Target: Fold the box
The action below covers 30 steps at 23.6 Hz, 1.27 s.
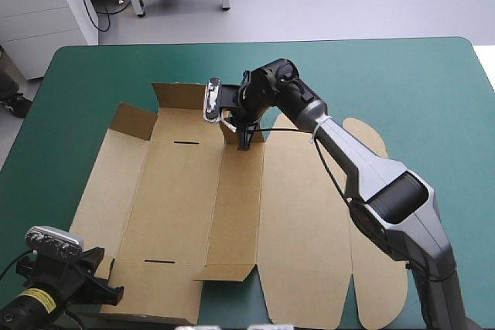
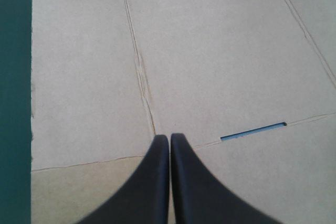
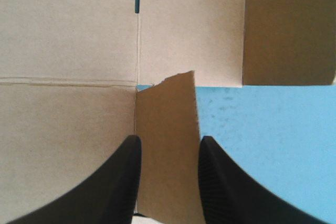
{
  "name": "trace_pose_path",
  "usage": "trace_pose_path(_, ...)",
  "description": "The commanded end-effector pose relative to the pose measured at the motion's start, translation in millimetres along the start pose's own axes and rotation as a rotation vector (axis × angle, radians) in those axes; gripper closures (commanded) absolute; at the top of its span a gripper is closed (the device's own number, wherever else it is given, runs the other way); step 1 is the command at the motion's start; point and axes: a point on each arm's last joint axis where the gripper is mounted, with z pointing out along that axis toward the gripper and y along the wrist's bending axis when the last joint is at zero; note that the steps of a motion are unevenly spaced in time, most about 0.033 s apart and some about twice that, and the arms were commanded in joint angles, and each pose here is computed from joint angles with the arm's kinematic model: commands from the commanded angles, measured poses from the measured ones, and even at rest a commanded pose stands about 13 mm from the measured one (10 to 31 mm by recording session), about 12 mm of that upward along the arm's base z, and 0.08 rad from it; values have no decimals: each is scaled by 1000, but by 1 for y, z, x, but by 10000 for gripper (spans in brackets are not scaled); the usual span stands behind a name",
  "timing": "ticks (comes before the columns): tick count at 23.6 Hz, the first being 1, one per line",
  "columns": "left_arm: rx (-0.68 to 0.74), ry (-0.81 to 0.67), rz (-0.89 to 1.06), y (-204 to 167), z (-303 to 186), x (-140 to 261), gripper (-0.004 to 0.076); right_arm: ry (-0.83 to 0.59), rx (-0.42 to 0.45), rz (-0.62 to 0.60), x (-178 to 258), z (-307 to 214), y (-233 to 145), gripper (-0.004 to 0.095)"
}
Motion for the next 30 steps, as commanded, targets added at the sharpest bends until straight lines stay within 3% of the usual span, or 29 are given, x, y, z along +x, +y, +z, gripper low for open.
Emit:
trace_pose_path(1,8,-75,-1,0,-4,-12,731,-62,159,17,-12,-65,-13,549)
trace_pose_path(10,8,-77,-1,0,-4,-12,731,44,387,290,18,-144,-31,554)
trace_pose_path(13,5,-77,1,0,-4,-12,731,71,354,455,47,-184,-31,622)
trace_pose_path(16,5,-77,1,0,-4,-12,731,-4,396,641,77,-231,-33,735)
trace_pose_path(19,3,-77,2,0,-4,-12,731,-29,443,746,98,-262,-29,833)
trace_pose_path(23,3,-77,2,0,-4,-12,731,42,496,958,147,-293,3,897)
trace_pose_path(26,3,-77,2,0,-4,-12,731,112,507,1084,183,-298,51,897)
trace_pose_path(30,3,-77,2,0,-4,-12,731,107,595,1230,210,-300,117,909)
